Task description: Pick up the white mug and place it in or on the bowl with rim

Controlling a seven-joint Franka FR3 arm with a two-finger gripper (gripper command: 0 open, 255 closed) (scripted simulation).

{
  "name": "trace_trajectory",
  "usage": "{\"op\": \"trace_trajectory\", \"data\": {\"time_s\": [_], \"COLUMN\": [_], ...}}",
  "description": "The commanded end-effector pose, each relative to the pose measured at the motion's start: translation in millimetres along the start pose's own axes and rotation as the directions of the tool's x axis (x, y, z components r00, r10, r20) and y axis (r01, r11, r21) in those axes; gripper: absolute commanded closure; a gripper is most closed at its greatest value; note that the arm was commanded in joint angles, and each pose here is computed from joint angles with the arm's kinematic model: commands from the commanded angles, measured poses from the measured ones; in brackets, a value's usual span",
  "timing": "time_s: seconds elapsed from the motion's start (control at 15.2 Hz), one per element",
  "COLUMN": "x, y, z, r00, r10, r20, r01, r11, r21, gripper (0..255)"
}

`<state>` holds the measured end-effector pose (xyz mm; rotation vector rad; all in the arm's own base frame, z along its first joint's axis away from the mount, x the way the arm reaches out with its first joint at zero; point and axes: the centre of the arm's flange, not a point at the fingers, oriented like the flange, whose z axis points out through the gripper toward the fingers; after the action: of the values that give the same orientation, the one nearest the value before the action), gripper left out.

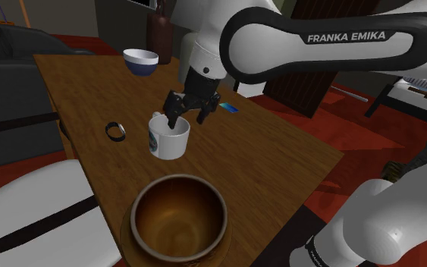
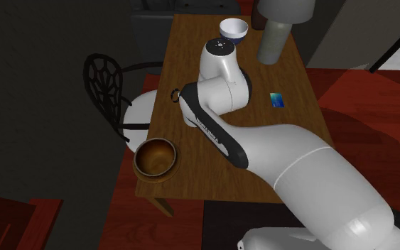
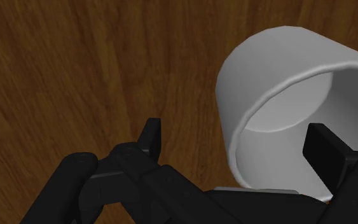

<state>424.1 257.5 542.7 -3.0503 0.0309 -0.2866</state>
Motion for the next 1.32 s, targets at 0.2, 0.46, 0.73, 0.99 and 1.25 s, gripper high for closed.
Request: {"op": "trace_trajectory", "data": {"time_s": [0.2,0.46,0.73,0.99,1.25], "x": [-0.2,-0.2,-0.2,-0.2,-0.2], "y": [-0.2,-0.2,-0.2,-0.2,-0.2], "z": [18.4,18.4,18.3,18.3,18.4], "r00": [1.000,1.000,1.000,1.000,1.000], "r10": [0.000,0.000,0.000,0.000,0.000], "r20": [-0.001,-0.001,0.000,0.000,-0.001], "r01": [0.000,0.000,0.000,0.000,0.000], "r11": [1.000,1.000,1.000,1.000,1.000], "r21": [0.000,0.000,0.000,0.000,0.000], "gripper": [0,0,255,255,255]}}
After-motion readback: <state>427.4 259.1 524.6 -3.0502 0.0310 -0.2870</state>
